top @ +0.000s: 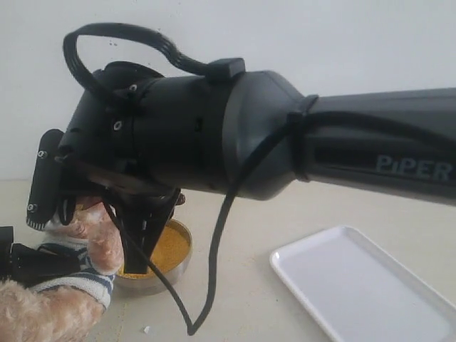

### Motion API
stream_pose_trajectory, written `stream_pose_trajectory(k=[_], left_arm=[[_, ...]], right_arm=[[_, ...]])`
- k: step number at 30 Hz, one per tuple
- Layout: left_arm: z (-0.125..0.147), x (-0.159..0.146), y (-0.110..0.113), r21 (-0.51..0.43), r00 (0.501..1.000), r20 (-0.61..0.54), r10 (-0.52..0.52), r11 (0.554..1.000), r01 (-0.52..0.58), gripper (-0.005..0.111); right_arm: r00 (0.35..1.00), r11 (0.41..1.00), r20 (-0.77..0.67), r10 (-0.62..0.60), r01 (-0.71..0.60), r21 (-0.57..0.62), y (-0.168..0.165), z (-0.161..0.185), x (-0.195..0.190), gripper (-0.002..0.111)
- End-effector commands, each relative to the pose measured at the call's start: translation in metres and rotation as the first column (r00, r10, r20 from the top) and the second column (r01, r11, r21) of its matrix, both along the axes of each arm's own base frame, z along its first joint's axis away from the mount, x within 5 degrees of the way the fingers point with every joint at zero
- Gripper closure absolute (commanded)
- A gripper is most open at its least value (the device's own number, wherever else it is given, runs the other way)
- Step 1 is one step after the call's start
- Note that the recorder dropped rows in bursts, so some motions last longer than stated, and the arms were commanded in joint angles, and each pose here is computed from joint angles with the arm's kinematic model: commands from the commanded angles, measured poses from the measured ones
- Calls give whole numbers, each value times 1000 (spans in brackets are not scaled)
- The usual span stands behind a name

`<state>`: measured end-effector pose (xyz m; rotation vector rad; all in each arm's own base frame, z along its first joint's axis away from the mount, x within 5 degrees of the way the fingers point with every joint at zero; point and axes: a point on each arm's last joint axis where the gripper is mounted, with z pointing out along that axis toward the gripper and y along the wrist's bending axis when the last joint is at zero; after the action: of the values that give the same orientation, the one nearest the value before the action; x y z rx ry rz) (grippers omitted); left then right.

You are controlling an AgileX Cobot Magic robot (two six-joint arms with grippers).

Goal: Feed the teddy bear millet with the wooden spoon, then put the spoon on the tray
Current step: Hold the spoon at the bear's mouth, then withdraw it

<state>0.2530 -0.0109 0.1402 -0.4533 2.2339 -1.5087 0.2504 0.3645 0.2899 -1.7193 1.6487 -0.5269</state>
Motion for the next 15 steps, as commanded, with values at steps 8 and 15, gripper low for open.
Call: stream_pose_trajectory(k=[8, 15], left_arm=[[3, 0, 0, -25, 1000, 16, 7, 1000, -7, 103], [3, 0, 0, -25, 1000, 16, 7, 1000, -7, 103]], right_arm=[[971, 971, 190, 145, -102, -216, 8, -13, -20, 108], [966, 989, 252, 61, -25, -146, 5, -22, -22, 108]])
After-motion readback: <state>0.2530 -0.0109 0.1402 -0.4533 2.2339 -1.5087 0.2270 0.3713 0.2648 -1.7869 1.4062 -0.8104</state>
